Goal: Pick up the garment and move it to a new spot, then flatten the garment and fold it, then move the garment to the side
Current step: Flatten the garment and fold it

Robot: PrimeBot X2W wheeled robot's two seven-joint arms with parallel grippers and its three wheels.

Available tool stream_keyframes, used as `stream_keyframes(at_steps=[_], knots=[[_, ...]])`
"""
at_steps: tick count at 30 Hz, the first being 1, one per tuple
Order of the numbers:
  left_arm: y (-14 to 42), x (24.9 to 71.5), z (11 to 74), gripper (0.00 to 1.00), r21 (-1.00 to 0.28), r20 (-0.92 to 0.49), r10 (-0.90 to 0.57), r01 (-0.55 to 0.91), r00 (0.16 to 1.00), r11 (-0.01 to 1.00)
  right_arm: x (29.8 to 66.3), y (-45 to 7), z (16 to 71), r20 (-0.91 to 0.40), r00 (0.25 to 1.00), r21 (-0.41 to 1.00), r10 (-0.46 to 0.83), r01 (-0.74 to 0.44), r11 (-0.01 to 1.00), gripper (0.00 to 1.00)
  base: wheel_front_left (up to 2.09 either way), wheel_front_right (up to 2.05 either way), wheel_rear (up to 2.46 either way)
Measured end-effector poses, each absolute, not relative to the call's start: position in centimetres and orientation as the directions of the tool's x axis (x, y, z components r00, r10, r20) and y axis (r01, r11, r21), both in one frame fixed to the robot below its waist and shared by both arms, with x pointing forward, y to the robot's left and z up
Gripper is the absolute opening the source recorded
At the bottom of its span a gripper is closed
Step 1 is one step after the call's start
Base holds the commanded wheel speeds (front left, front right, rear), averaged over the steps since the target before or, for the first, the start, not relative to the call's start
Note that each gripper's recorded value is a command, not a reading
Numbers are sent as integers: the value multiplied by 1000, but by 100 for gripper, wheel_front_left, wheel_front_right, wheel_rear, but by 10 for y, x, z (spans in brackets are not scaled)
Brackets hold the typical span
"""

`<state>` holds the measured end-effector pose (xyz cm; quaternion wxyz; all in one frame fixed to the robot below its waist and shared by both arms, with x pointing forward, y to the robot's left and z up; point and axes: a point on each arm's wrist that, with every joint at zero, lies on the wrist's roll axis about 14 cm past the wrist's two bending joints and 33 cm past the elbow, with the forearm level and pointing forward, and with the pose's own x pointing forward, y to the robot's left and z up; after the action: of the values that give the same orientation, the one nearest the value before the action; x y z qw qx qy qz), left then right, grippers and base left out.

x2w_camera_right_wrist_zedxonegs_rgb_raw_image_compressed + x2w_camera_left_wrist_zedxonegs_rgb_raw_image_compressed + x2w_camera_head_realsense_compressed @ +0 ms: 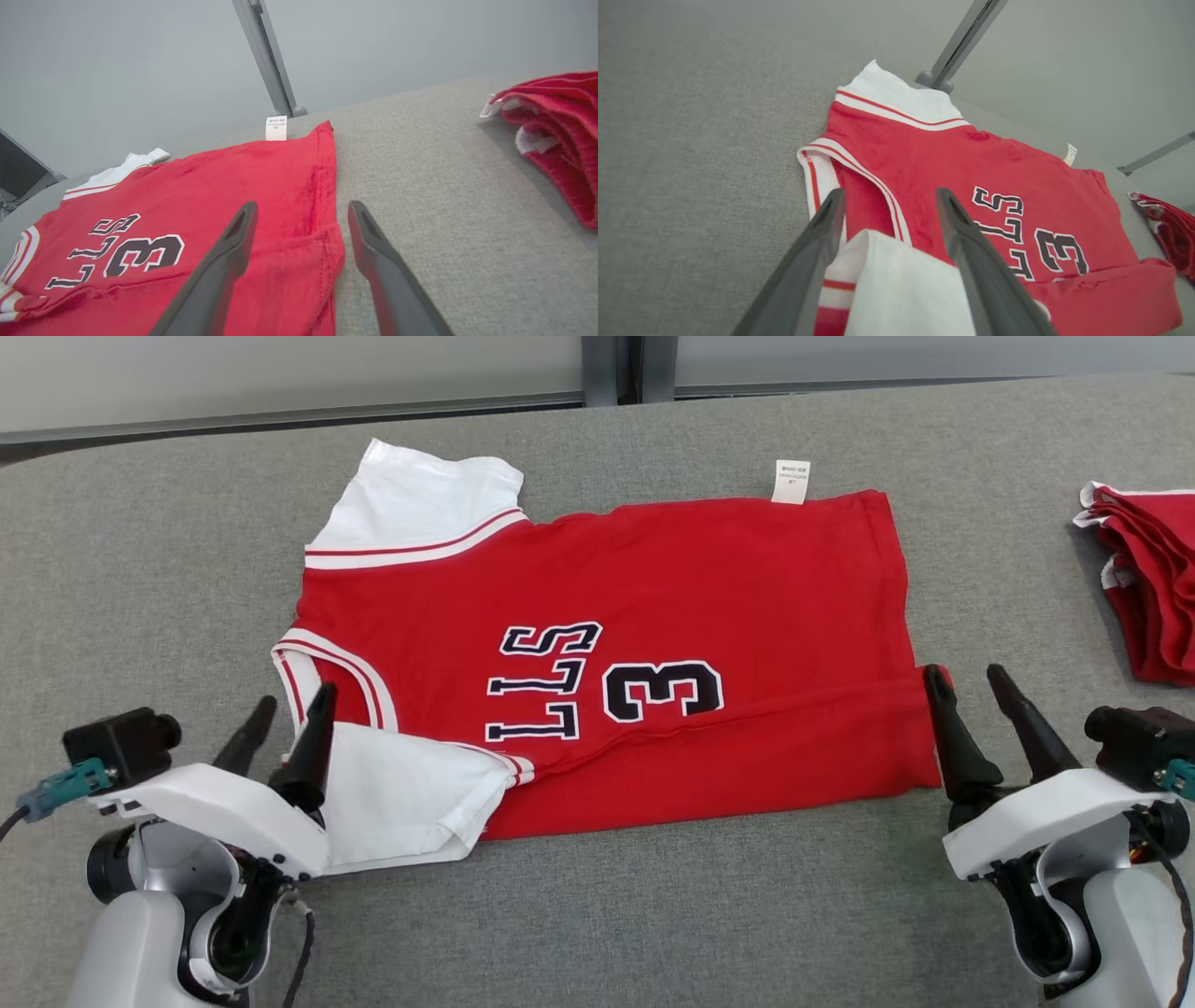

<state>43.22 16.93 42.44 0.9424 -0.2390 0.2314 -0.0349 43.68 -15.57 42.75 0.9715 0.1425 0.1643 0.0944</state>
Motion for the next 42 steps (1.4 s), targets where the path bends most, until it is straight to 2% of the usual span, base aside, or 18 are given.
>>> stream_keyframes(at_steps=[3, 8, 11, 14, 27, 42], knots=[[175, 442, 435, 100, -466, -351, -141, -42, 926, 884, 443, -153, 439, -227, 946, 298, 231, -159, 941, 100, 0, 0, 0], [196, 459, 480, 100, -324, -102, -7, -26, 995, 946, 454, -151, 477, -38, 972, 208, 230, -218, 954, 100, 0, 0, 0], [199, 460, 502, 100, -261, 26, 32, -24, 999, 965, 455, -149, 498, 50, 970, 146, 238, -243, 959, 100, 0, 0, 0], [199, 452, 513, 100, -201, 91, 44, -25, 995, 979, 448, -149, 511, 95, 965, 98, 243, -252, 963, 100, 0, 0, 0], [196, 370, 473, 100, -139, -46, 75, -81, 996, 987, 387, -157, 486, -21, 979, 109, 202, -198, 974, 100, 0, 0, 0], [193, 358, 468, 100, -143, -80, 65, -76, 995, 987, 377, -154, 489, -30, 980, 125, 199, -194, 973, 100, 0, 0, 0]])
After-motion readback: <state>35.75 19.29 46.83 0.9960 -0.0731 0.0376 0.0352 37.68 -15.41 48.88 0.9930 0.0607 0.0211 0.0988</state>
